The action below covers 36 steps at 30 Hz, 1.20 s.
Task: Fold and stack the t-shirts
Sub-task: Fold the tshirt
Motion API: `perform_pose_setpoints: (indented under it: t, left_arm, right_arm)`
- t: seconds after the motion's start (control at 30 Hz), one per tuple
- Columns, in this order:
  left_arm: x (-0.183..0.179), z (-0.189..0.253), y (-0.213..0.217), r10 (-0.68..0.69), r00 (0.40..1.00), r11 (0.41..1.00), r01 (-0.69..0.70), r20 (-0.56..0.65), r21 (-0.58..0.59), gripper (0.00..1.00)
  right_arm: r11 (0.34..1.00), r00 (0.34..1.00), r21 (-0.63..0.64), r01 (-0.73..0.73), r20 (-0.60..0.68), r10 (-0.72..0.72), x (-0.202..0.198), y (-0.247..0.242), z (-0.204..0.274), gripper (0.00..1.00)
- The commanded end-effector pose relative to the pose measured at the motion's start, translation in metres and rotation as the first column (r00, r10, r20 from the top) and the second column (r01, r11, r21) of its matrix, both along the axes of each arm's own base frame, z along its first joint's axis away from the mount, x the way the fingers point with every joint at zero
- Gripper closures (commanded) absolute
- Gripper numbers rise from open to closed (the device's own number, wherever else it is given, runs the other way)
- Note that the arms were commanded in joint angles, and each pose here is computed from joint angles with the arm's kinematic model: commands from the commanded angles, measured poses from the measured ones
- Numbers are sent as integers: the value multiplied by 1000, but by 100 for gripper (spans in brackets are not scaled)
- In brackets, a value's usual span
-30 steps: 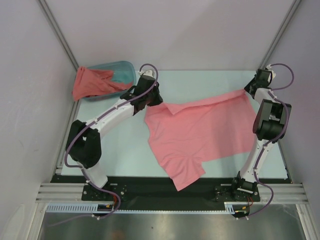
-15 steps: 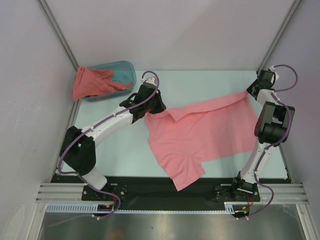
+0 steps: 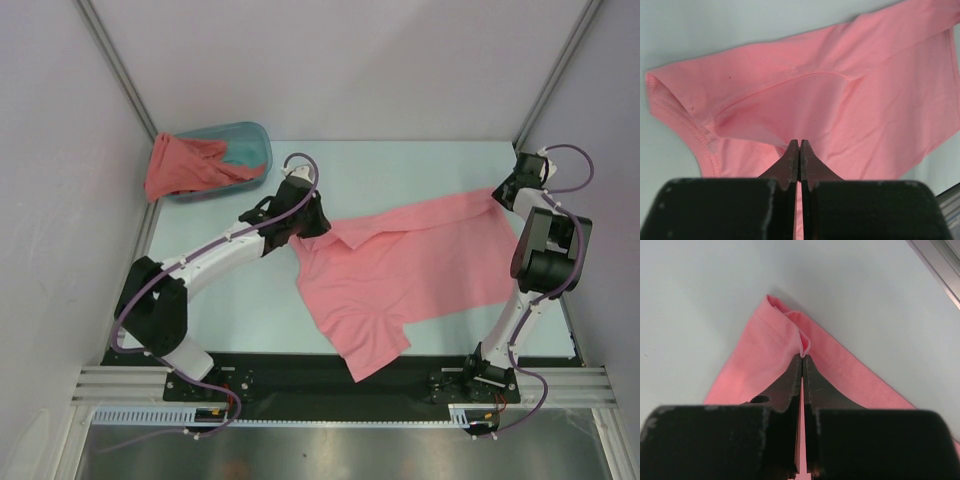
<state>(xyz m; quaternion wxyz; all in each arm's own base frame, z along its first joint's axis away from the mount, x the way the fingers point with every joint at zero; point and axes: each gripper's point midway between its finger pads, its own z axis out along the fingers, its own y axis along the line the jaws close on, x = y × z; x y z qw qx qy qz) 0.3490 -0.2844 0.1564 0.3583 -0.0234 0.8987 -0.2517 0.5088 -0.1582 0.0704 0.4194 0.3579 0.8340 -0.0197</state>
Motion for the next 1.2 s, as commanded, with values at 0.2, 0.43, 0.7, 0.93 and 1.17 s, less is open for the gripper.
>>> perform_pose_setpoints:
  t: [0.2, 0.43, 0.7, 0.93, 1.17]
  left_arm:
    - [-7, 17, 3, -12, 998, 999, 14, 54, -39, 100]
    - [-13, 6, 0, -29, 999, 998, 30, 32, -52, 100]
    - [-16, 2, -1, -53, 998, 997, 54, 28, -57, 100]
    - [-23, -2, -5, -111, 994, 992, 112, 25, -64, 100]
    - [-40, 9, 36, -90, 989, 995, 93, 113, -23, 28]
  right_arm:
    - [997, 998, -46, 56, 40, -54, -3, -16, 24, 100]
    - [996, 997, -51, 67, 32, -66, -5, -18, 21, 100]
    - [996, 997, -53, 72, 25, -71, -5, -19, 20, 100]
    - [993, 994, -61, 100, -30, -102, -18, -22, 11, 100]
    - [966, 982, -198, 164, -56, -178, -44, -42, 28, 47]
